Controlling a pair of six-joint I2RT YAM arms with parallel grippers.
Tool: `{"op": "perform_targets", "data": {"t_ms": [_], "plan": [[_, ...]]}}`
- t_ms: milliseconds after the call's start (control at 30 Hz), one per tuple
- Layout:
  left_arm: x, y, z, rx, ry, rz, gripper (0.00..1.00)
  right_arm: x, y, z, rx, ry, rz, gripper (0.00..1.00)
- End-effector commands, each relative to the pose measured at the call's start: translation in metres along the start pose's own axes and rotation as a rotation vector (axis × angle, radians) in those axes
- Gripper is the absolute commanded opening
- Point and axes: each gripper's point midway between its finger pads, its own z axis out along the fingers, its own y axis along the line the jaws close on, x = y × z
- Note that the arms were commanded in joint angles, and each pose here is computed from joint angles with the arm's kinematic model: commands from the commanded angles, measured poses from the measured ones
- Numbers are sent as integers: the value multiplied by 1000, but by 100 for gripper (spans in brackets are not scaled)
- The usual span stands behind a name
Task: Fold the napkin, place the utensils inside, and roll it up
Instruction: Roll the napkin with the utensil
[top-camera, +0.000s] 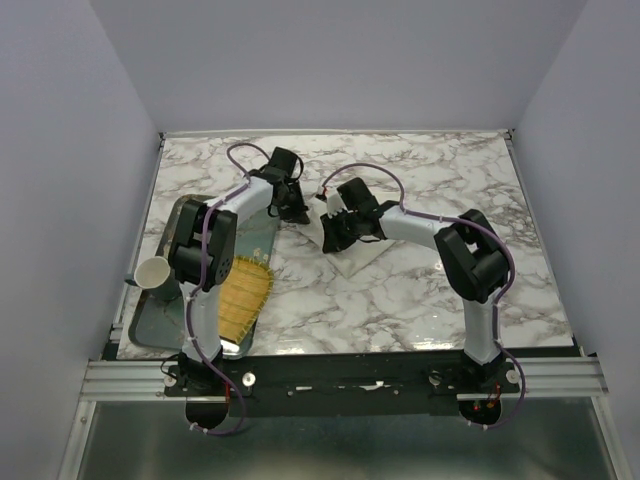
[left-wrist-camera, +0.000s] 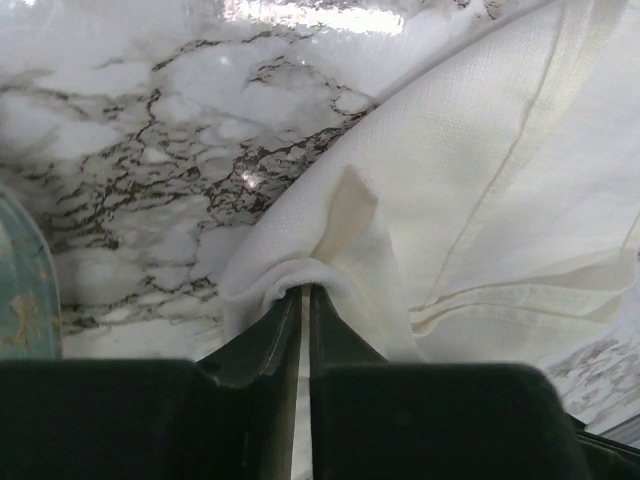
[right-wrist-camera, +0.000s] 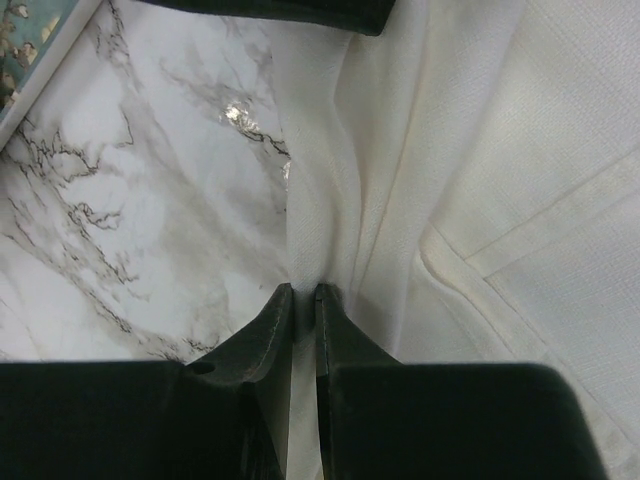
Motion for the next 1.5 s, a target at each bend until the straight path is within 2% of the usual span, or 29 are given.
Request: {"op": "perform_targets", "data": {"t_ms": [0, 33, 100, 133, 367, 433, 533, 700, 733, 933, 1200, 1467], "plan": [[-22, -10, -56, -30, -142, 70, 35, 121, -4, 21, -4, 366, 127, 1], [-12, -2, -55, -44, -125, 64, 45, 120, -1, 22, -18, 366, 140, 1], [-5, -1, -67, -36, -134, 65, 50, 122, 0, 23, -36, 370, 158, 1], [8, 9, -65, -51, -109, 55, 60, 121, 2, 24, -55, 365, 174, 1], [62, 4, -72, -14, -46, 71, 64, 123, -2, 17, -150, 335, 287, 1], [75, -7, -72, 7, -32, 94, 70, 121, -4, 13, -179, 324, 310, 1], [86, -21, -63, 44, -14, 76, 74, 120, -4, 10, -223, 320, 334, 1], [78, -23, -36, 45, -20, -19, 69, 121, -5, 9, -242, 316, 341, 1], [74, -28, -34, 54, -26, -27, 66, 120, -5, 9, -240, 313, 337, 1], [72, -7, -28, -40, -45, -118, 54, 124, -7, 9, -231, 315, 328, 1], [81, 12, -8, -125, 5, -228, 56, 119, -9, 8, -223, 288, 310, 1], [73, 28, 2, -240, -53, -261, 55, 117, -9, 7, -217, 282, 300, 1]]}}
